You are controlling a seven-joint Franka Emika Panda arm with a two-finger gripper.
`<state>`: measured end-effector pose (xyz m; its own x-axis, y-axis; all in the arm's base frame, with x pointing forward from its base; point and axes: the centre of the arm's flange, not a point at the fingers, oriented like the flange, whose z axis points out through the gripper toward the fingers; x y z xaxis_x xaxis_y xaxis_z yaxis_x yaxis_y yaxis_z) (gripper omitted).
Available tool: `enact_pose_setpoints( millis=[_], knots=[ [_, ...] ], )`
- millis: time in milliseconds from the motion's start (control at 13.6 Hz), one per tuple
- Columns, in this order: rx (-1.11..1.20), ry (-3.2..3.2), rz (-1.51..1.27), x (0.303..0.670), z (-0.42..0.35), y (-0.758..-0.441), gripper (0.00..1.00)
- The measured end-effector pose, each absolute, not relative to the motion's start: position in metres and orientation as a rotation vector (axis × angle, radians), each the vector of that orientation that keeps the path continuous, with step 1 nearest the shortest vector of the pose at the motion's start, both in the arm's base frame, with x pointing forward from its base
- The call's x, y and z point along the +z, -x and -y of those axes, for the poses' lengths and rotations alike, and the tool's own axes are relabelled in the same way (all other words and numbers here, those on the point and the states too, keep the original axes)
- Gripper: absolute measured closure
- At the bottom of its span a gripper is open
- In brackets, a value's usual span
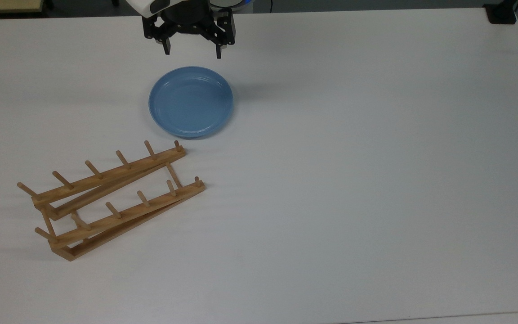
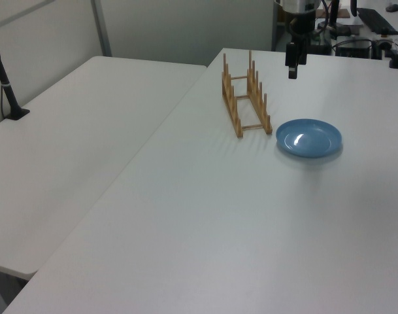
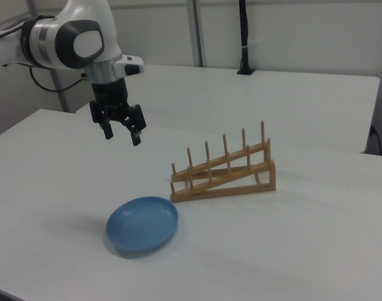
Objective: Place plate in plate rack
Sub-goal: 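Move the gripper down over the rim of the light blue plate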
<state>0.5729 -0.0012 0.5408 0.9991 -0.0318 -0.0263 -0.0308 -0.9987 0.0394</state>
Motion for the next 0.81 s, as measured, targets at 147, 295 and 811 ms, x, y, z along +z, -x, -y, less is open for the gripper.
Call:
enact_pose_setpoints(
  millis=[147, 295, 811],
  knots=[
    [-0.043, -3.102, 0.051, 0.5406, 0.0020, -0.5728, 0.00],
    [-0.046, -3.102, 0.055, 0.5402, 0.0037, -0.5726, 0.00],
    [-0.048, -3.102, 0.029, 0.5397, 0.0055, -0.5726, 0.00]
  ],
)
